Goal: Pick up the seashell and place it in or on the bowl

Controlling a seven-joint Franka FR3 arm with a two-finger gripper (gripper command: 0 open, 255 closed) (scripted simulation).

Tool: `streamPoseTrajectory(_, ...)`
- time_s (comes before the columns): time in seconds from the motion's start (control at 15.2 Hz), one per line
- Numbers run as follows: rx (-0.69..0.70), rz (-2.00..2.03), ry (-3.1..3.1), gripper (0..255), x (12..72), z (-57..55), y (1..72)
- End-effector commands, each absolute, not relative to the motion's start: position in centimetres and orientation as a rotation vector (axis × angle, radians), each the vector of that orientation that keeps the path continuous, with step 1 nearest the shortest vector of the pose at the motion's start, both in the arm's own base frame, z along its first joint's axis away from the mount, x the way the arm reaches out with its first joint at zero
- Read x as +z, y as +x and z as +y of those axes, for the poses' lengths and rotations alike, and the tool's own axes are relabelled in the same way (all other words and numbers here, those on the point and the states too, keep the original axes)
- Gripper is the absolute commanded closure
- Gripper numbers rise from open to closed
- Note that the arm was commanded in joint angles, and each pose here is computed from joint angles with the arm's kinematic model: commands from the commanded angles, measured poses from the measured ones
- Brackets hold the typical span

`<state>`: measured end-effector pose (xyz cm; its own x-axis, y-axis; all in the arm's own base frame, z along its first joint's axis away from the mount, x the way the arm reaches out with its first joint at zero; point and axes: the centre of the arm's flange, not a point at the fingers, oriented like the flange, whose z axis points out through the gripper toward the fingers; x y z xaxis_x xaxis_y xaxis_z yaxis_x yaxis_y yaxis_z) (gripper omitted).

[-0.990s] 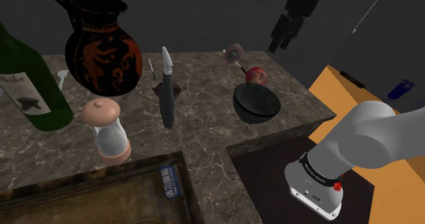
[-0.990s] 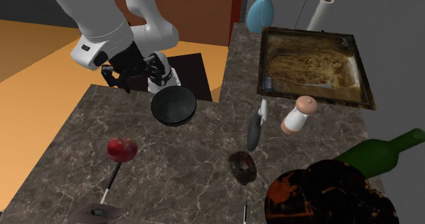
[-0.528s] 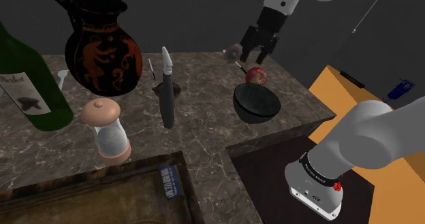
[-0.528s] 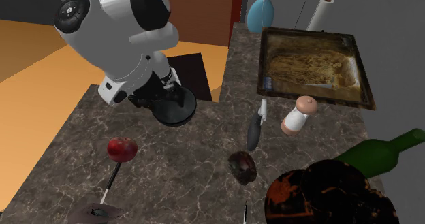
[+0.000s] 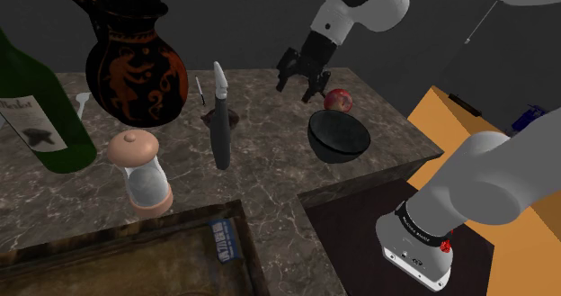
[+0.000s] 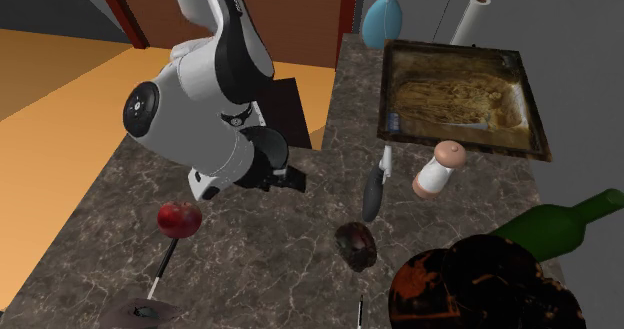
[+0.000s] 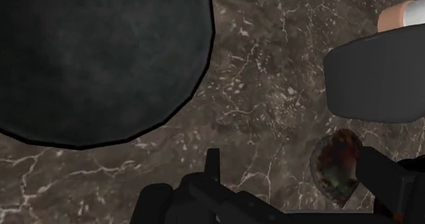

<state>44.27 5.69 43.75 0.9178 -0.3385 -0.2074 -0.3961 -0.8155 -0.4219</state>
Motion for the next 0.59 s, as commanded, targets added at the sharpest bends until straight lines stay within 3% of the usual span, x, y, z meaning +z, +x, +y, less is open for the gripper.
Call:
streamPoseTrajectory(0.0,0.186,0.601,-2.54,0,42.1,6.2,46.0)
streamPoseTrajectory(0.53,0.254,0.842,-2.263,0,35.5,9.7,52.3)
